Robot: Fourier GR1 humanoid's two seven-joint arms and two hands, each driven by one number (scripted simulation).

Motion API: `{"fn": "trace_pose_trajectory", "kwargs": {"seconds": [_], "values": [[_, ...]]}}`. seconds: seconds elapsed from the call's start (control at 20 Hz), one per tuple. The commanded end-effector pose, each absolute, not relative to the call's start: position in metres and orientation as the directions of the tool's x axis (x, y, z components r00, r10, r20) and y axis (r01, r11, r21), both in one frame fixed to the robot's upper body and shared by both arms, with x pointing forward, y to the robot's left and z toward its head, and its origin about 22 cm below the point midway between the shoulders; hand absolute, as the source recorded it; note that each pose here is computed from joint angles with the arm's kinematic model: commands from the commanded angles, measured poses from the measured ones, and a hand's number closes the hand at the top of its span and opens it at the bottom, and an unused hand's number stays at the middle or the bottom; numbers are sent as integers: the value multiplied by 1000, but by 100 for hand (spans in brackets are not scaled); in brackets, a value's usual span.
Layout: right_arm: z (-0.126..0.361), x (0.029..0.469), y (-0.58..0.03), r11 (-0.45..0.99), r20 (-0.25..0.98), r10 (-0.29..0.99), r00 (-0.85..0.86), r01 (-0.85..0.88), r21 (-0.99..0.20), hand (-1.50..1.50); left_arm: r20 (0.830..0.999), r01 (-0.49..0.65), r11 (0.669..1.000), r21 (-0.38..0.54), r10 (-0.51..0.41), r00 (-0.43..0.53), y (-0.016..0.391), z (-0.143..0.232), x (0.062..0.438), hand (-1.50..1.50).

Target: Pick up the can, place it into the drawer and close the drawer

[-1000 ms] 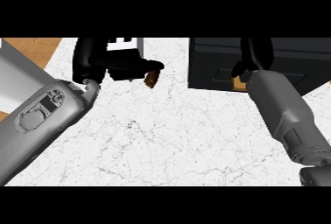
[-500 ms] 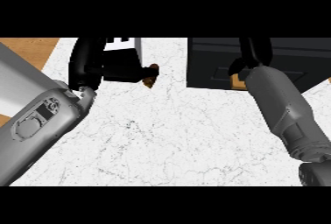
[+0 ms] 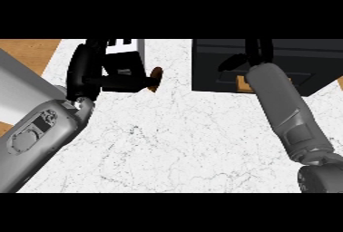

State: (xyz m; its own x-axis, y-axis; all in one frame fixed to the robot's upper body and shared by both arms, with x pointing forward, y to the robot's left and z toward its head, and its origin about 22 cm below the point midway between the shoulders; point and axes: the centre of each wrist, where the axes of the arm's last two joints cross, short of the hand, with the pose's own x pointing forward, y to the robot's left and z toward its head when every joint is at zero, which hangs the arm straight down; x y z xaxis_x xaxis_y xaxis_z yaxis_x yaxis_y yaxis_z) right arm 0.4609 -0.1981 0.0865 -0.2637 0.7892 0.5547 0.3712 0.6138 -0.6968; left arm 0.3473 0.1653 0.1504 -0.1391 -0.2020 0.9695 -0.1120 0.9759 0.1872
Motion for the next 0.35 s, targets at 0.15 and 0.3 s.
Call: {"fn": "trace_pose_trajectory", "kwargs": {"seconds": [0.15, 0.3], "values": [[117, 470, -169, 856, 796, 498, -344, 340, -389, -150, 967, -161, 968, 194, -216, -133, 184, 138, 345, -150], [110, 469, -182, 853, 799, 501, -334, 349, -389, -150, 970, -138, 975, 175, -195, -147, 188, 145, 336, -150]]}}
